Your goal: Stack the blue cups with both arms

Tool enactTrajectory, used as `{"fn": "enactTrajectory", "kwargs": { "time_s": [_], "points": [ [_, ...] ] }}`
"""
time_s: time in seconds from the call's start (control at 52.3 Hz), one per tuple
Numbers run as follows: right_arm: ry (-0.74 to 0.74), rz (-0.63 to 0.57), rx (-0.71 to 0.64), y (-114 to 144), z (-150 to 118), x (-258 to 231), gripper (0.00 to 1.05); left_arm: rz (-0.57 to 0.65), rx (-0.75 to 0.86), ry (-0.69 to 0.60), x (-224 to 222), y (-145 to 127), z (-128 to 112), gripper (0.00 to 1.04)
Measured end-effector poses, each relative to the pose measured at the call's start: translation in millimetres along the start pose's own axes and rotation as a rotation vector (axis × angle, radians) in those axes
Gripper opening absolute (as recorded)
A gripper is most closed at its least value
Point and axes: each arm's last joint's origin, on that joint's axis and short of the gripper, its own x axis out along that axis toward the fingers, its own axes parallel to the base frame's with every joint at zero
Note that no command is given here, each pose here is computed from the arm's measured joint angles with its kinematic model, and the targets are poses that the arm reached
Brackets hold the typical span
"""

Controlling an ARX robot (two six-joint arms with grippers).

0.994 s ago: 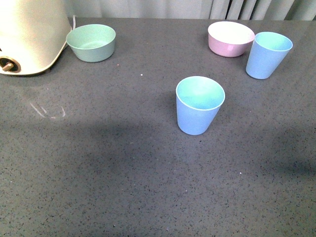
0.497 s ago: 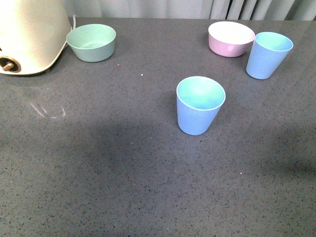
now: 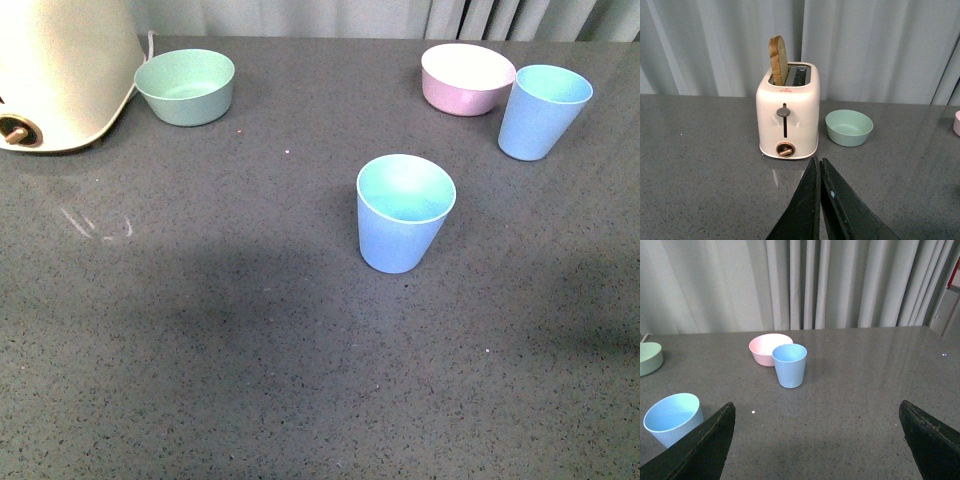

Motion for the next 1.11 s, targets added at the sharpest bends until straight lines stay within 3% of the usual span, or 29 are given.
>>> {"fn": "enactTrajectory", "kwargs": {
  "time_s": [1.051, 1.108],
  "points": [
    [0.0, 0.0, 0.0, 0.0, 0.0, 0.0, 0.96, 0.0, 0.0, 0.009, -23.3, 0.0, -3.3, 0.02],
    [0.0, 0.0, 0.0, 0.0, 0.0, 0.0, 0.96, 0.0, -0.001, 0.009, -23.3, 0.0, -3.3, 0.07]
  ]
}}
